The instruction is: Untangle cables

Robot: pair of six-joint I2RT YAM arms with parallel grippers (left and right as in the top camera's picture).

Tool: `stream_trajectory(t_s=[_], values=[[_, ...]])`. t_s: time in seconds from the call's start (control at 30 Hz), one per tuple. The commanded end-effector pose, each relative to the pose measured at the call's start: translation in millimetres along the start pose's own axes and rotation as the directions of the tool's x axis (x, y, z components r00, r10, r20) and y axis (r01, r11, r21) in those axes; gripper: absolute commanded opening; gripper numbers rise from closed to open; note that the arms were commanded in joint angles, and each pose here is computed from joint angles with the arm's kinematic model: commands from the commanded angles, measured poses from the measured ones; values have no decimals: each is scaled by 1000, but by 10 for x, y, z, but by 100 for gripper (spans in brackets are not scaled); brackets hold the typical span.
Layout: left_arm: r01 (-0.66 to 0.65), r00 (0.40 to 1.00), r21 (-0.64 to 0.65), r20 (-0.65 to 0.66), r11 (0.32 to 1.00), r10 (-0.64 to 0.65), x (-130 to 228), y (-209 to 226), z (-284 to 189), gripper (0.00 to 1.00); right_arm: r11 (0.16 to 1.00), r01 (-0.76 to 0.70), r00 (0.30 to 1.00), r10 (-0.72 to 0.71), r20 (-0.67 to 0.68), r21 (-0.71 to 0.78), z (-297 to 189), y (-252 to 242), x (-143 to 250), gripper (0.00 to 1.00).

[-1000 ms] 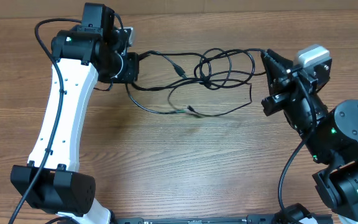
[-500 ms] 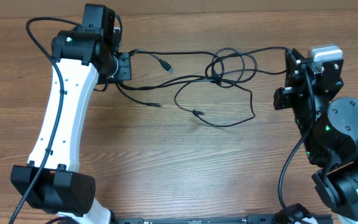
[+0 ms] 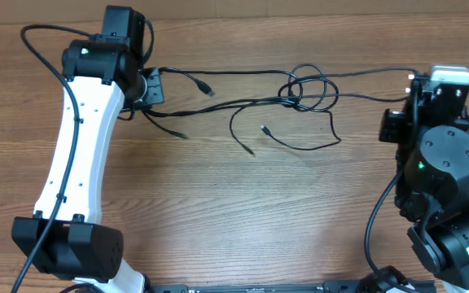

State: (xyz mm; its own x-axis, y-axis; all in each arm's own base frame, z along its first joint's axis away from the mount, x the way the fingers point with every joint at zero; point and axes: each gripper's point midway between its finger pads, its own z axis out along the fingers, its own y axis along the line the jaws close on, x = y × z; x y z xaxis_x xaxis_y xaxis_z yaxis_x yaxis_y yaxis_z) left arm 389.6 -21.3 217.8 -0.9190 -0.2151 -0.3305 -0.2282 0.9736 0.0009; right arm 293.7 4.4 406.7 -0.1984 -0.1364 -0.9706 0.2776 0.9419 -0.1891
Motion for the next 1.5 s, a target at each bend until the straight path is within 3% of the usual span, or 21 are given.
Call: stream_trajectory(t_s=[0.0, 0.6, 0.83, 1.1, 1.2, 1.33, 1.47], values=[[139, 988, -168, 84, 976, -126, -150, 560, -111, 5, 937, -39, 999, 37, 11, 346, -174, -688, -45, 4], [290, 957, -175, 77, 941, -280, -166, 1054, -82, 5, 942, -6, 1000, 13, -18, 335, -102, -612, 7, 5], [286, 958, -125, 57, 950, -281, -160, 965, -67, 4, 973, 59, 996, -43, -77, 222, 132, -268, 131, 27], [197, 980, 122, 6, 973, -199, -205, 526, -64, 5, 989, 135, 969, -119, -215, 63, 452, 242, 538, 33], [151, 988, 276, -14, 949, -153, -217, 254, -119, 4, 989, 142, 949, -150, -276, -51, 540, 513, 749, 50], [36, 999, 498, -4, 866, -39, -208, -135, -281, 4, 953, 117, 911, -215, -352, -279, 561, 984, 1058, 79], [-31, 999, 564, 23, 825, 22, -192, -251, -353, 4, 883, 45, 878, -258, -402, -467, 471, 1374, 1278, 96]])
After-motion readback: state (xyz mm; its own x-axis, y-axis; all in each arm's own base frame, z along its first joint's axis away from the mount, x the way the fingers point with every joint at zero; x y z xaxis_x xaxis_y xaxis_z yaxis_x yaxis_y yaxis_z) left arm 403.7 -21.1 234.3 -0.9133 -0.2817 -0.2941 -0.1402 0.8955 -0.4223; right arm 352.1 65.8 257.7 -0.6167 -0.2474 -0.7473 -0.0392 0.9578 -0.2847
